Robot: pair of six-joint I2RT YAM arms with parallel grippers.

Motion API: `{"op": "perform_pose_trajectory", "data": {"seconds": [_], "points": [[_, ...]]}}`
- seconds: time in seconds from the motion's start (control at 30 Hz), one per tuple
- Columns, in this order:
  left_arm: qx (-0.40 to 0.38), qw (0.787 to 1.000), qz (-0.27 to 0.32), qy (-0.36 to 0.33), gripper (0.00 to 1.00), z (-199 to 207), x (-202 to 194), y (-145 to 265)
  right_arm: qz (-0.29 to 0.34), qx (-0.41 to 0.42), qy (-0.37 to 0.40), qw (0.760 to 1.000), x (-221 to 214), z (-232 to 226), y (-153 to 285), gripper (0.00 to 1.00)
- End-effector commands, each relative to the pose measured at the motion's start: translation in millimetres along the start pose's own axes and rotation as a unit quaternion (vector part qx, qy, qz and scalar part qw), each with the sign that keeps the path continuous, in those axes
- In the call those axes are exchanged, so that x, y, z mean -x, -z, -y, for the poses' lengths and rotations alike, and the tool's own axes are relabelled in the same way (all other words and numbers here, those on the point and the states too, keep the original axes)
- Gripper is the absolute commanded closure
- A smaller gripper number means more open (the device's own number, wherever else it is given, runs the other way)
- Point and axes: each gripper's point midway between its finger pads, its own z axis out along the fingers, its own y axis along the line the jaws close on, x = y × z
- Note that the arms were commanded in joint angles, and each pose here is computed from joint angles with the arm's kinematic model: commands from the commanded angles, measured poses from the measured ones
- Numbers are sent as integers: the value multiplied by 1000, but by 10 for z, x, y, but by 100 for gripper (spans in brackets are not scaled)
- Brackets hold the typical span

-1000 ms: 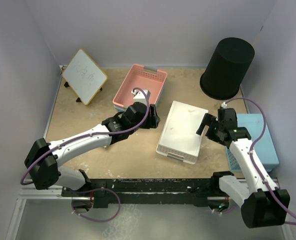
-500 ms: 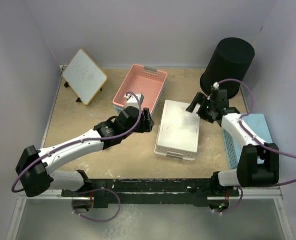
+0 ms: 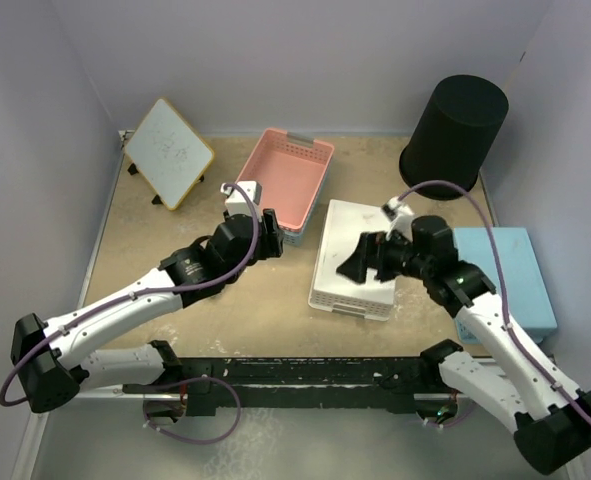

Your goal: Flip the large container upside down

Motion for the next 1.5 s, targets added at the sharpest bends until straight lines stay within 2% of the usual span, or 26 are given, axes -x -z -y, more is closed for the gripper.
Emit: {"op": "perform_pose_trajectory", "data": {"seconds": [0.0,0.13,0.23,0.43,0.5,0.67,0.8,0.93,1.23,1.37,1.47], "points": [[37,998,58,-9,46,-123,376,129,-130,94,36,986,-752,-405,161,0],[56,996,74,-6,46,-212,464,194,-220,95,40,970,-1255,-398,157,0],[62,995,79,-2,46,-251,479,223,-260,72,48,962,-1476,-316,88,0],[64,995,82,7,46,-291,469,262,-243,-73,63,965,-1373,149,-189,0],[66,994,85,10,46,-312,470,278,-202,-130,71,968,-1159,298,-331,0],[67,993,92,14,46,-343,500,329,-149,-223,106,958,-623,612,-596,0],[66,994,90,13,46,-339,490,328,-116,-227,70,964,-302,857,-800,0],[66,994,87,13,46,-343,473,321,-75,-221,66,970,129,866,-1002,0],[63,994,84,19,46,-341,448,327,-27,-270,25,962,691,1275,-1452,0],[64,994,83,20,46,-349,455,349,-5,-301,22,953,950,1434,-1551,0],[66,994,86,23,46,-363,473,368,0,-327,-10,945,1078,1587,-1530,0]]}}
